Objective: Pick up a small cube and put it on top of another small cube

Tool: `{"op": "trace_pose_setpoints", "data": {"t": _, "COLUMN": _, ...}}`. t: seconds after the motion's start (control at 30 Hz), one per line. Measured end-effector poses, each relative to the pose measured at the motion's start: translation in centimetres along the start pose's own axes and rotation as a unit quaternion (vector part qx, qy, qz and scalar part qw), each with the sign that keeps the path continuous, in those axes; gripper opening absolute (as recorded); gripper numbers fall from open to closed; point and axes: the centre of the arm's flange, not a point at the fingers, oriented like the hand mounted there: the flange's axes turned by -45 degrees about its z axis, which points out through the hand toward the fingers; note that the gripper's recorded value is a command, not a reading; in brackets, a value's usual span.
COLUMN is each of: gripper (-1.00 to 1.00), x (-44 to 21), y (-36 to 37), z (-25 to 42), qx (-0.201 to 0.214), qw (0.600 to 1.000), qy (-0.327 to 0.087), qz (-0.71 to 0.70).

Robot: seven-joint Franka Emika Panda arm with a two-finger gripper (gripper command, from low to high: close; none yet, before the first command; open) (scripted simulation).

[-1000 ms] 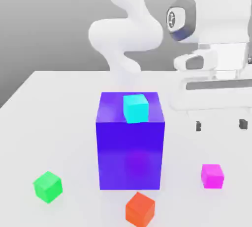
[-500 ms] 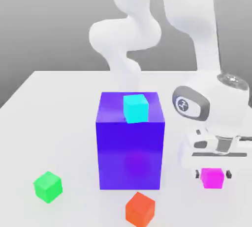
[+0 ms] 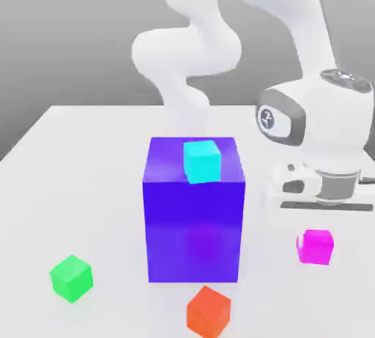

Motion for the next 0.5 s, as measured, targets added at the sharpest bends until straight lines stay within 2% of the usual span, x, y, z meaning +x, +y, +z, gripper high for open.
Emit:
{"op": "trace_pose_setpoints", "data": {"t": 0.23, "gripper": -1.0, "x": 5.2, "y": 17.5, "z": -0.7, "qx": -0.023, "qw": 0.993, "qy": -0.014, "qz": 0.113}}
{"op": "trace_pose_setpoints", "data": {"t": 0.43, "gripper": -1.0, "x": 2.6, "y": 36.9, "z": -1.9, "qx": -0.026, "qw": 0.969, "qy": -0.038, "qz": 0.241}}
{"op": "trace_pose_setpoints", "data": {"t": 0.5, "gripper": -1.0, "x": 1.9, "y": 37.7, "z": -1.7, "qx": -0.021, "qw": 0.973, "qy": -0.041, "qz": 0.227}}
